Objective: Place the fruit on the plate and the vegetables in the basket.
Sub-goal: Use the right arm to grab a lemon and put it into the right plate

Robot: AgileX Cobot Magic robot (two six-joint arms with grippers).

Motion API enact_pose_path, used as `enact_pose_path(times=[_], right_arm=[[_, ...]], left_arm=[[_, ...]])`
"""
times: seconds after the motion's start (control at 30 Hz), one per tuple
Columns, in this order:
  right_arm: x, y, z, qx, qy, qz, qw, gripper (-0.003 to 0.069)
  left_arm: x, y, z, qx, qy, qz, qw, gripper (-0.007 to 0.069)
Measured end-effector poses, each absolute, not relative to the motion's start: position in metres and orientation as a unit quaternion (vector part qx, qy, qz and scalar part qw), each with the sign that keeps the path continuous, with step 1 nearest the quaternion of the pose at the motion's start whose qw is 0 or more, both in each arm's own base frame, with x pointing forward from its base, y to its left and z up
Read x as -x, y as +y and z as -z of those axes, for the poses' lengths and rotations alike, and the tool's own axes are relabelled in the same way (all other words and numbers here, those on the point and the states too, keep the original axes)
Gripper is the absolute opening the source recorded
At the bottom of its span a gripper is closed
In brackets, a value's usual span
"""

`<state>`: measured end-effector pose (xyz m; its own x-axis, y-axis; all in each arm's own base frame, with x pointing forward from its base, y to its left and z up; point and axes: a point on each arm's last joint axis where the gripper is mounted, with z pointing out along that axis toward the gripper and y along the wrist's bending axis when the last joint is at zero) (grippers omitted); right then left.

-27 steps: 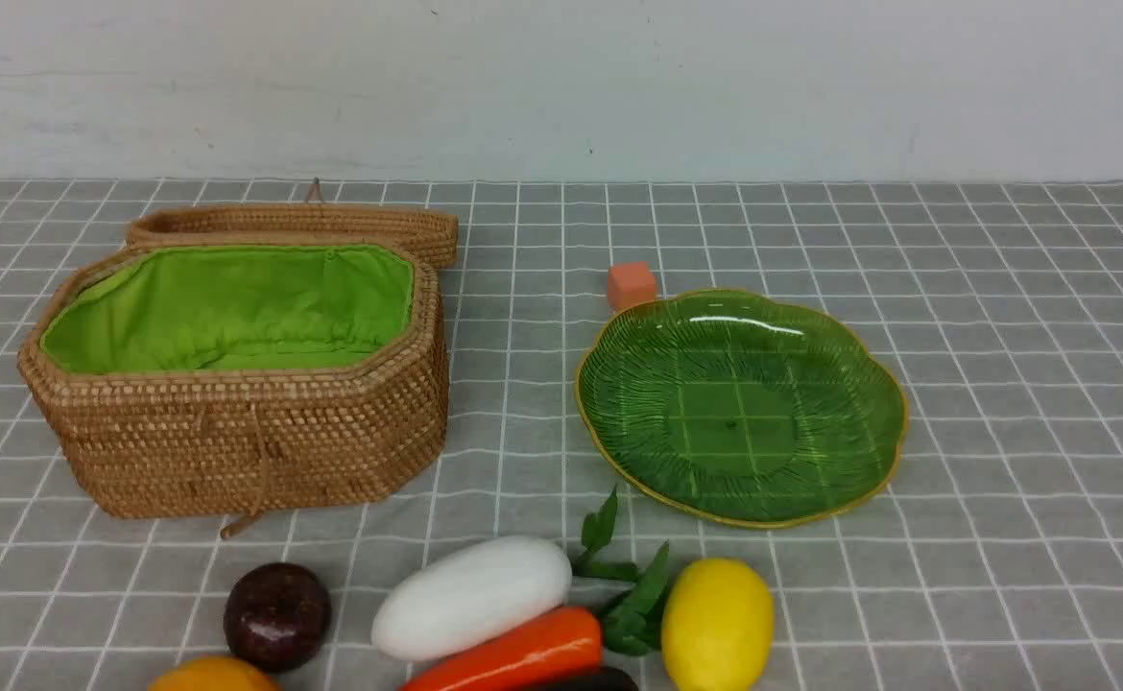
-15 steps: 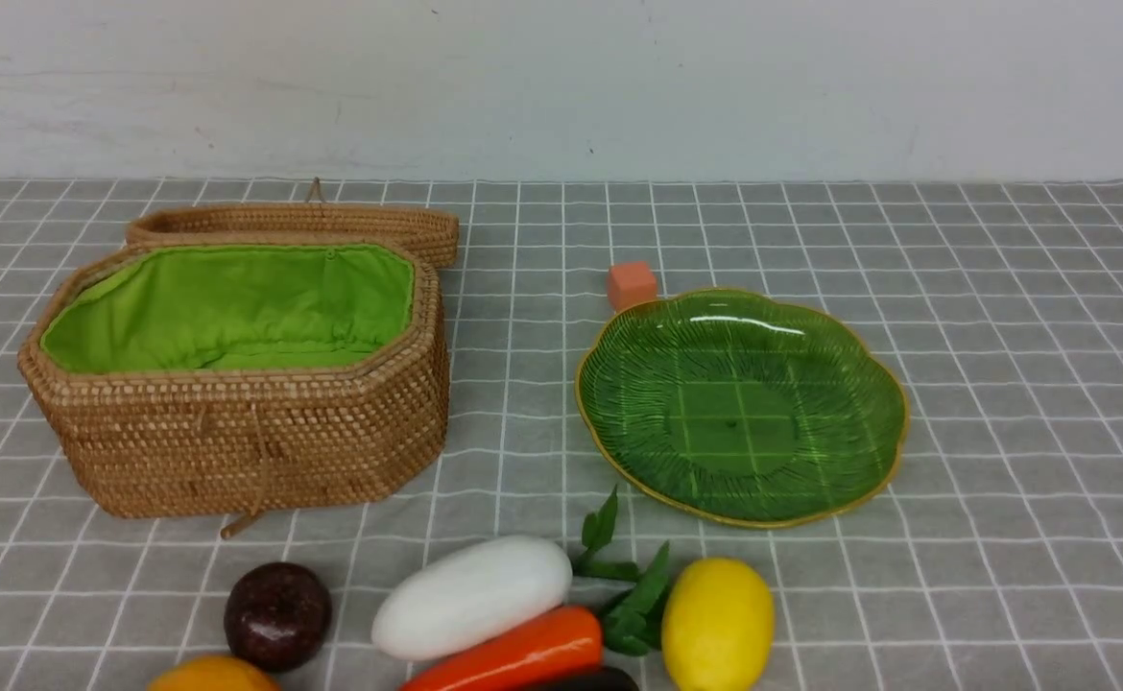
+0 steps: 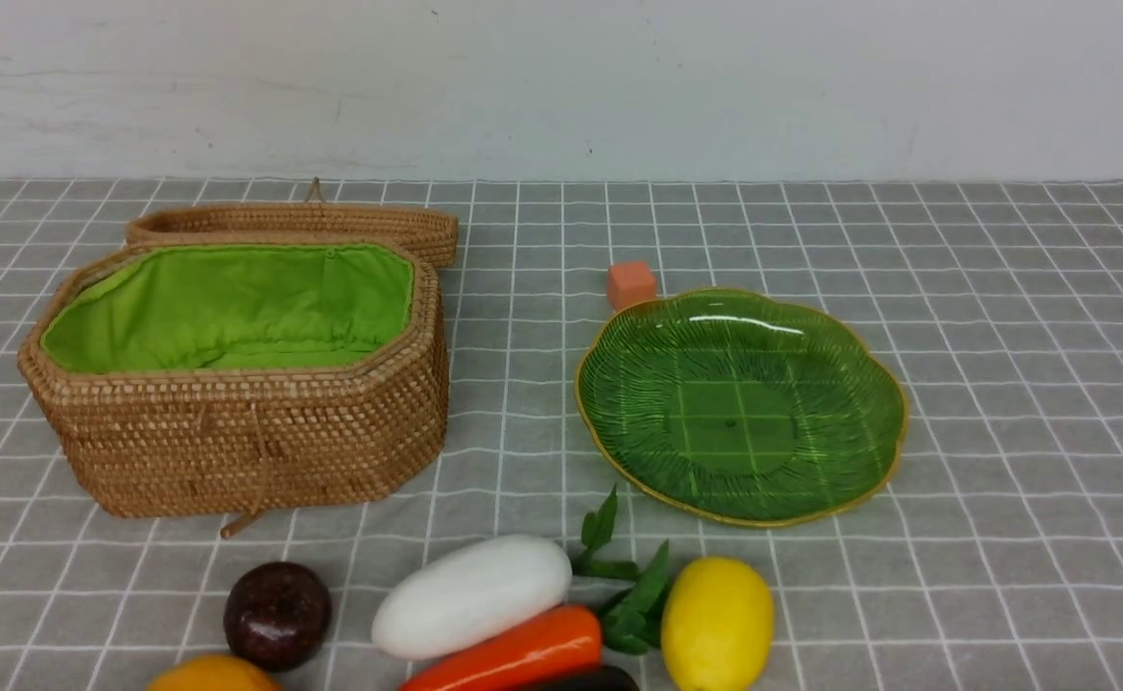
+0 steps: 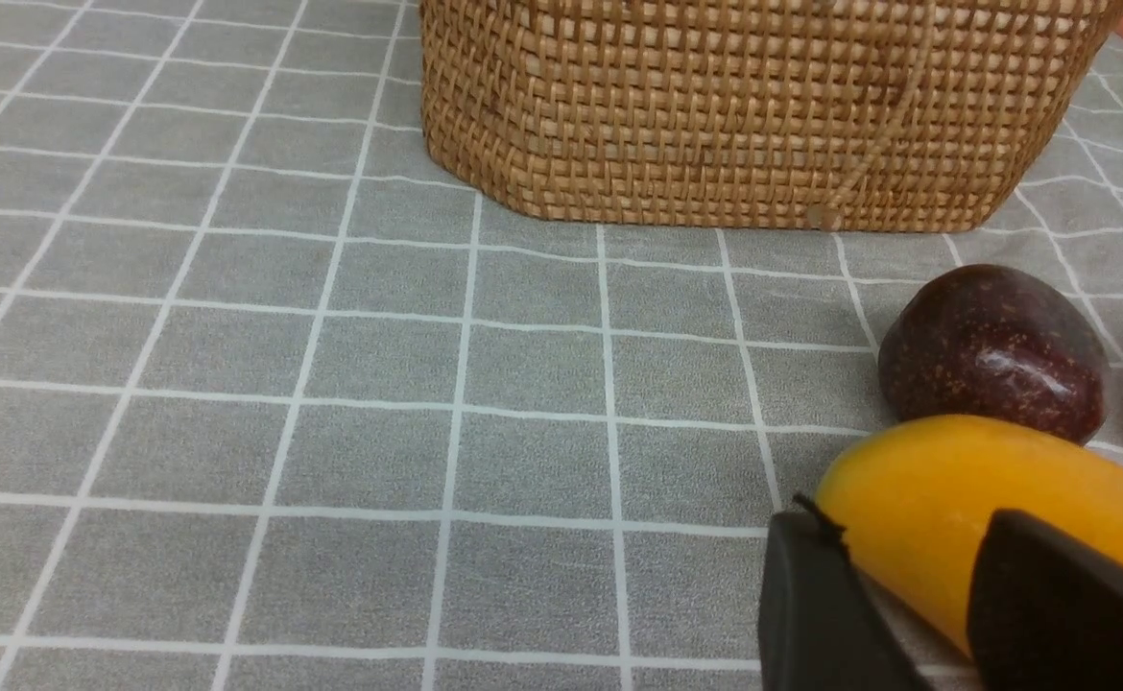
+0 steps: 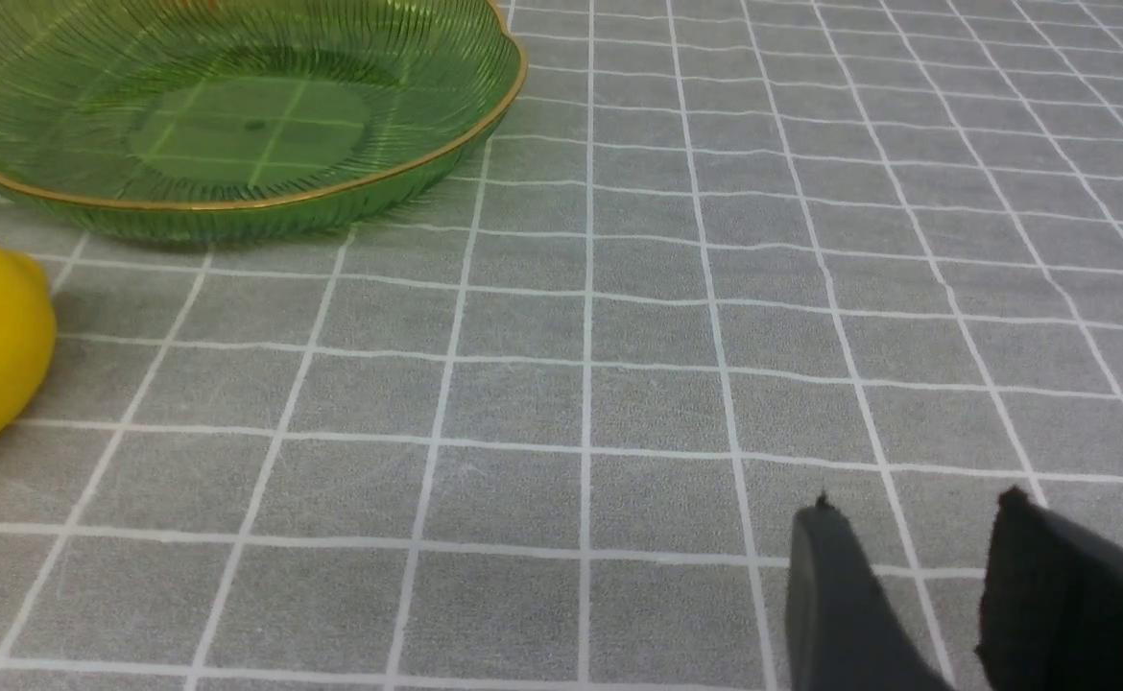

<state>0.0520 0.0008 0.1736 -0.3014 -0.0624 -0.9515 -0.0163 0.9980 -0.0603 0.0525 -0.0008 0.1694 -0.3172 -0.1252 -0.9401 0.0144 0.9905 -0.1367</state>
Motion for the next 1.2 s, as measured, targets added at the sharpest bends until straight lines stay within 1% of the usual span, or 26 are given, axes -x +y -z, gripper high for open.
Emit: enact_pose_path(times=[0.17,0.23,0.33,0.4,0.43,0.47,0.5,0.57,0.6,0.67,0.73,0.8,0.83,0.87,0.9,0.93,1.0,1.07,1.1,1.13,1.2], right_arm=[[-0.053,0.001,-0.175,0.024,0.8,0.02,0.599,0.0242],[-0.055,0.0,-0.18,0.017,0.775,0.018,0.631,0.0242],[-0.057,0.0,-0.193,-0.006,0.727,0.002,0.687,0.0242],[-0.057,0.0,-0.197,-0.016,0.711,-0.005,0.703,0.0242],[-0.057,-0.002,-0.204,-0.045,0.682,-0.028,0.729,0.0242],[-0.056,-0.002,-0.205,-0.049,0.68,-0.031,0.731,0.0242],[-0.056,-0.004,-0.211,-0.085,0.648,-0.06,0.755,0.0242],[-0.055,-0.006,-0.217,-0.125,0.618,-0.094,0.77,0.0242],[-0.054,-0.007,-0.219,-0.142,0.608,-0.111,0.774,0.0242],[-0.052,-0.006,-0.229,-0.162,0.601,-0.145,0.769,0.0242],[-0.049,-0.003,-0.243,-0.165,0.607,-0.17,0.758,0.0242],[-0.045,0.001,-0.274,-0.155,0.619,-0.189,0.746,0.0242],[-0.045,0.004,-0.285,-0.149,0.634,-0.194,0.734,0.0242],[-0.044,0.005,-0.299,-0.144,0.638,-0.197,0.73,0.0242],[-0.048,0.008,-0.317,-0.136,0.661,-0.2,0.71,0.0242],[-0.052,0.009,-0.328,-0.13,0.681,-0.199,0.693,0.0242],[-0.072,0.014,-0.35,-0.112,0.743,-0.19,0.631,0.0242],[-0.086,0.015,-0.356,-0.091,0.793,-0.17,0.579,0.0242],[-0.099,0.015,-0.36,-0.07,0.82,-0.152,0.547,0.0242],[-0.108,0.016,-0.36,-0.055,0.835,-0.142,0.529,0.0242],[-0.129,0.019,-0.356,-0.049,0.86,-0.149,0.486,0.0242]], left_arm=[[-0.053,-0.001,-0.169,0.034,0.809,0.059,0.583,0.0239],[-0.053,-0.001,-0.169,0.034,0.81,0.059,0.583,0.0239],[-0.053,-0.001,-0.169,0.034,0.81,0.059,0.583,0.0239],[-0.053,-0.001,-0.169,0.034,0.81,0.059,0.583,0.0239],[-0.053,-0.001,-0.169,0.034,0.81,0.059,0.583,0.0239],[-0.053,-0.001,-0.169,0.034,0.81,0.059,0.583,0.0239],[-0.053,-0.001,-0.169,0.034,0.81,0.059,0.583,0.0239],[-0.053,-0.001,-0.169,0.034,0.81,0.059,0.583,0.0239],[-0.053,-0.001,-0.169,0.034,0.81,0.059,0.583,0.0239],[-0.053,-0.001,-0.169,0.034,0.81,0.059,0.583,0.0239],[-0.053,-0.001,-0.169,0.034,0.81,0.059,0.583,0.0239],[-0.053,-0.001,-0.169,0.034,0.81,0.059,0.583,0.0239],[-0.053,-0.001,-0.169,0.034,0.81,0.059,0.583,0.0239],[-0.053,-0.001,-0.169,0.034,0.81,0.059,0.583,0.0239],[-0.053,-0.001,-0.169,0.034,0.81,0.059,0.583,0.0239],[-0.053,-0.001,-0.169,0.034,0.81,0.059,0.583,0.0239],[-0.053,-0.001,-0.169,0.034,0.81,0.059,0.583,0.0239],[-0.053,-0.001,-0.169,0.034,0.81,0.059,0.583,0.0239],[-0.053,-0.001,-0.169,0.034,0.81,0.059,0.583,0.0239],[-0.053,-0.001,-0.169,0.034,0.81,0.059,0.583,0.0239],[-0.053,-0.001,-0.169,0.034,0.81,0.059,0.583,0.0239]])
